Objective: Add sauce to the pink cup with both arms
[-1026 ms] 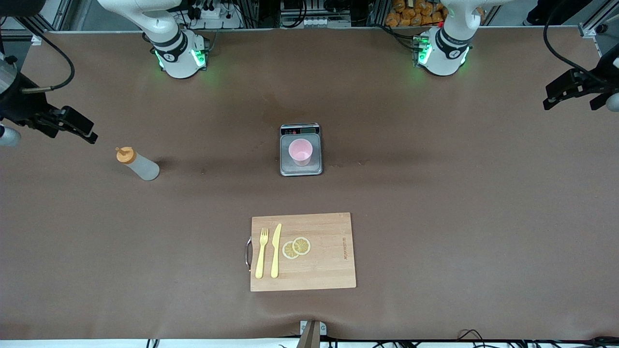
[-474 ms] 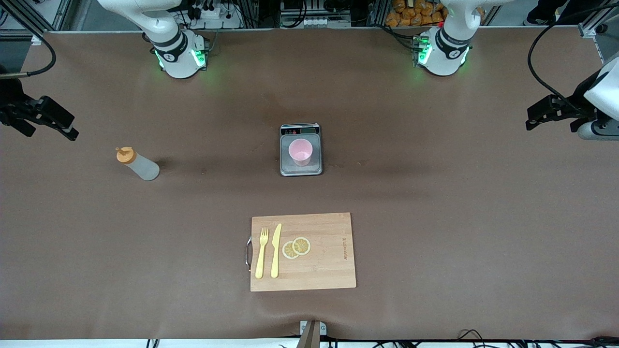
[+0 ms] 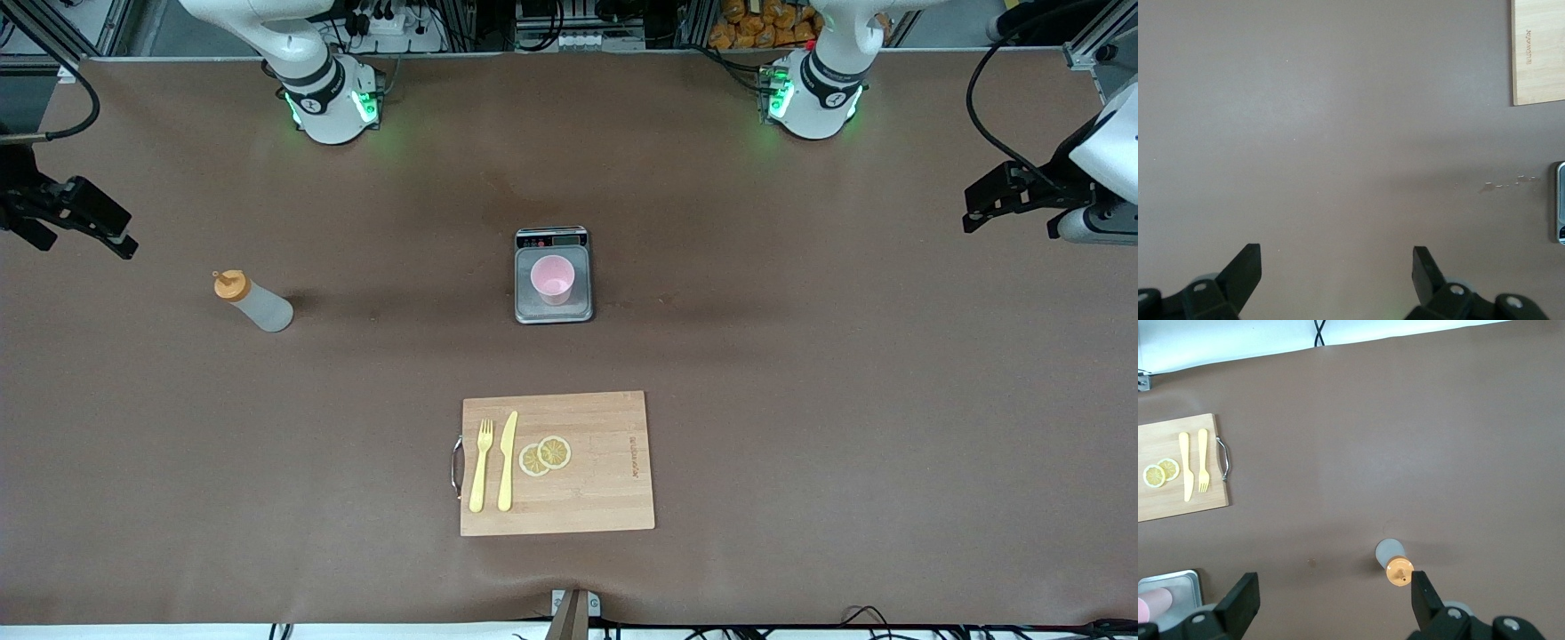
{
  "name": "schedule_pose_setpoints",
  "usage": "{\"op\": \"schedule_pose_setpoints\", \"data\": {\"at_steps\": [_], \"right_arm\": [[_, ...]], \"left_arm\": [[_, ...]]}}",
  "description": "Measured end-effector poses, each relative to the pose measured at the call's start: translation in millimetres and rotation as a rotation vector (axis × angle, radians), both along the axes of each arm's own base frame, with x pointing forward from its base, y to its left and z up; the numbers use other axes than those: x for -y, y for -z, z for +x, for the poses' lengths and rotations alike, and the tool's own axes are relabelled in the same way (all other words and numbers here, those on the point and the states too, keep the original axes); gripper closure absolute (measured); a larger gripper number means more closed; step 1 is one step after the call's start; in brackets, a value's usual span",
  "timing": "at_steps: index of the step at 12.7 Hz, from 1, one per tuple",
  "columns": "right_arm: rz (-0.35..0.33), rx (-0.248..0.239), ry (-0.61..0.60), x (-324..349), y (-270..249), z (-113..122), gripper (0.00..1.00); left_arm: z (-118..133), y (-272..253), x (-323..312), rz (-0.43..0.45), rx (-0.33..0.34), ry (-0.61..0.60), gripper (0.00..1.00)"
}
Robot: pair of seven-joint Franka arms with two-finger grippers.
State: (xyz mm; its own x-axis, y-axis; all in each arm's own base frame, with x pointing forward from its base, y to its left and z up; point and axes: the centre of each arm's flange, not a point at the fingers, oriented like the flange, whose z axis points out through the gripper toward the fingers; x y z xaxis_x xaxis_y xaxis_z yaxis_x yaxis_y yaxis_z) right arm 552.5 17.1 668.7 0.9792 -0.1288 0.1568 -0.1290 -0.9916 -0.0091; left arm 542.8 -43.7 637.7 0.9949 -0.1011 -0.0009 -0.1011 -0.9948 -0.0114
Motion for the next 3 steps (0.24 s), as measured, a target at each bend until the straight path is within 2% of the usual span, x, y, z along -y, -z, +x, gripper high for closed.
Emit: {"op": "schedule_pose_setpoints", "data": {"at_steps": [3], "right_arm": [[-0.007, 0.000, 0.000, 0.2, 0.0, 0.0, 0.00]], "left_arm": [[-2.5, -9.7, -1.0, 0.000, 0.000, -0.002, 0.00]]}}
